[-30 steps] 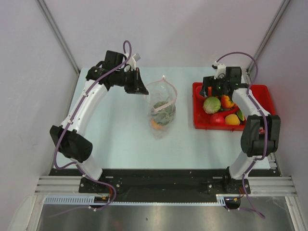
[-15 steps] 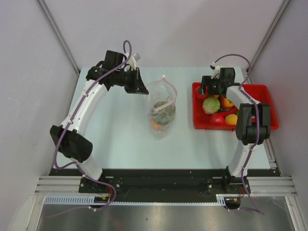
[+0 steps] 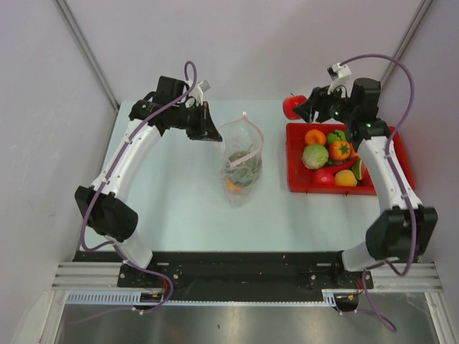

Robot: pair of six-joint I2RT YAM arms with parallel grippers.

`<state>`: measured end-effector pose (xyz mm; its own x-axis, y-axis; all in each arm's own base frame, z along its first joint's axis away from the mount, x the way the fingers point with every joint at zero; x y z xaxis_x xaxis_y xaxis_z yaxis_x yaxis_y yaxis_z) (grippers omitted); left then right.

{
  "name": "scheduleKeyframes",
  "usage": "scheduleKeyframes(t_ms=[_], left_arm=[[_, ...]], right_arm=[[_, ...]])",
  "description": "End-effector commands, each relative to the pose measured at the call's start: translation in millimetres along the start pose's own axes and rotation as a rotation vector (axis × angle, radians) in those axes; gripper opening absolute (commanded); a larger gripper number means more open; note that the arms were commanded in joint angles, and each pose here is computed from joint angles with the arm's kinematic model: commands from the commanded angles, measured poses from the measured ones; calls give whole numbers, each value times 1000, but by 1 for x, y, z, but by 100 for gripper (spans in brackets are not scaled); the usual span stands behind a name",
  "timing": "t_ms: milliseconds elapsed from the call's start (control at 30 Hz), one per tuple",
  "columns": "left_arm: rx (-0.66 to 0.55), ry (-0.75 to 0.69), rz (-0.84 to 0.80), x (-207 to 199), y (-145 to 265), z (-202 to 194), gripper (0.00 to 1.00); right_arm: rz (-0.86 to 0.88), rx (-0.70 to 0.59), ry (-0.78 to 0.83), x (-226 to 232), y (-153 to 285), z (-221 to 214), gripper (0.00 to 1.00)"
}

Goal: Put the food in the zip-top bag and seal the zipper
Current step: Pick up the fake fruit from the bin, then place the fake fruit in the zipper food storage bag.

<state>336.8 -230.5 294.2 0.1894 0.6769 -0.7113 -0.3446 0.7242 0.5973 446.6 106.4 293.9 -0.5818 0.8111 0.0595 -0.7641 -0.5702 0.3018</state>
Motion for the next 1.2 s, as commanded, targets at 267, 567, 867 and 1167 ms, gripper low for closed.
scheduleKeyframes(t_ms=[267,567,867,1167], left_arm=[[-43,-30,-60,-17,11,7,0],[-48,-38,-68,-19,14,6,0],[-44,-34,-65,-17,12,6,0],[-42,-28,-63,-16,11,7,0]], right_arm=[[472,-236,332,231,48,83,0],[336,-49,340,219,-9,33,2],[183,-51,348,204,-18,51,83],[203,-154,358,200,26,91,94]])
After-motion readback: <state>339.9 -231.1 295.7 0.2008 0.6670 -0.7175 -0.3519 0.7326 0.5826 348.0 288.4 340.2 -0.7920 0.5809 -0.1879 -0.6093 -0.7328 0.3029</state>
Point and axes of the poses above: each gripper's point midway between its finger pads, its own y axis back along the fingers, its own x axis along the line the jaws close on, z = x × y, the point moved 1 cm from there along y, back along the fingers, and after that the axes turned 12 degrees about y, right-handed, at the moved point
